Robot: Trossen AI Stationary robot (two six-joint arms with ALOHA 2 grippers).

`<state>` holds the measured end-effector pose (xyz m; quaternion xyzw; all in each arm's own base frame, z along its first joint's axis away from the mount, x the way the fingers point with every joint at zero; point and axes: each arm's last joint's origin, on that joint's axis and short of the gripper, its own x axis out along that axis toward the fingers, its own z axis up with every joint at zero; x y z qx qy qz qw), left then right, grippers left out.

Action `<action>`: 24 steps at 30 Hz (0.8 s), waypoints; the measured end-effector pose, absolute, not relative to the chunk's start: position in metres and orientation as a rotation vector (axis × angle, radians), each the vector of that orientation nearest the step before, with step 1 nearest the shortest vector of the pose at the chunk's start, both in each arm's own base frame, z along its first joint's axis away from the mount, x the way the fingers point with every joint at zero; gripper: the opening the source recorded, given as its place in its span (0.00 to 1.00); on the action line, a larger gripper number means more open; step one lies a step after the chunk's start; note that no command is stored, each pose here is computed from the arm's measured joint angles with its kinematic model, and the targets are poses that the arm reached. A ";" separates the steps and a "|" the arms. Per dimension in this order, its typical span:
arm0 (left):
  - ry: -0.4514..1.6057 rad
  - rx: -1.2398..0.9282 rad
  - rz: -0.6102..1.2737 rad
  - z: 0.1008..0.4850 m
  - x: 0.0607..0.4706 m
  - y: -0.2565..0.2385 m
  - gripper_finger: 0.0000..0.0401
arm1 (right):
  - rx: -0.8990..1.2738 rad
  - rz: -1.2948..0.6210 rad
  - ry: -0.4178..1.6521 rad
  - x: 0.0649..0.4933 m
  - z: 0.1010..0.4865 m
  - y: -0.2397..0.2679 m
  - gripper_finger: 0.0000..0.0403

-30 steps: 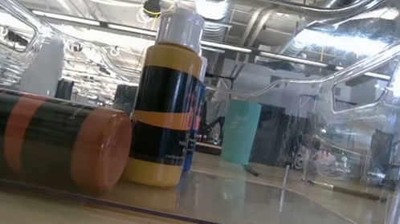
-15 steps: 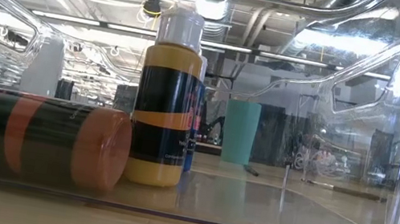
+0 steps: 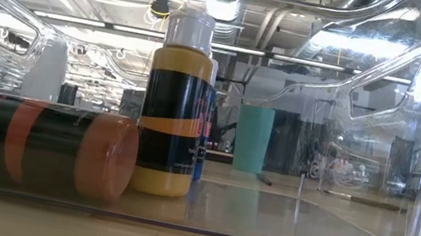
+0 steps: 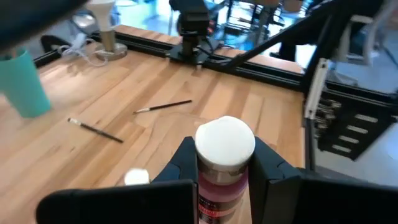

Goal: Pick & Place Paint Supplies
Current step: Put the pink paint bottle into the transparent bin

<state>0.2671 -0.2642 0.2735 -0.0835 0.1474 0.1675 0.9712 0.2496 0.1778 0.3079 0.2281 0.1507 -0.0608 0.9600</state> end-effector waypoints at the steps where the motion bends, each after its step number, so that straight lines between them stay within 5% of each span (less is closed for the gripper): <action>1: 0.288 -0.173 0.358 0.266 0.267 -0.268 0.07 | 0.460 -0.150 0.313 0.254 0.301 0.180 0.59; 12: 0.164 -0.242 0.439 0.222 0.267 -0.303 0.07 | 0.485 -0.236 0.367 0.290 0.238 0.203 0.59; 24: 0.209 -0.109 0.430 0.218 0.273 -0.299 0.07 | 0.433 -0.224 0.367 0.295 0.226 0.210 0.59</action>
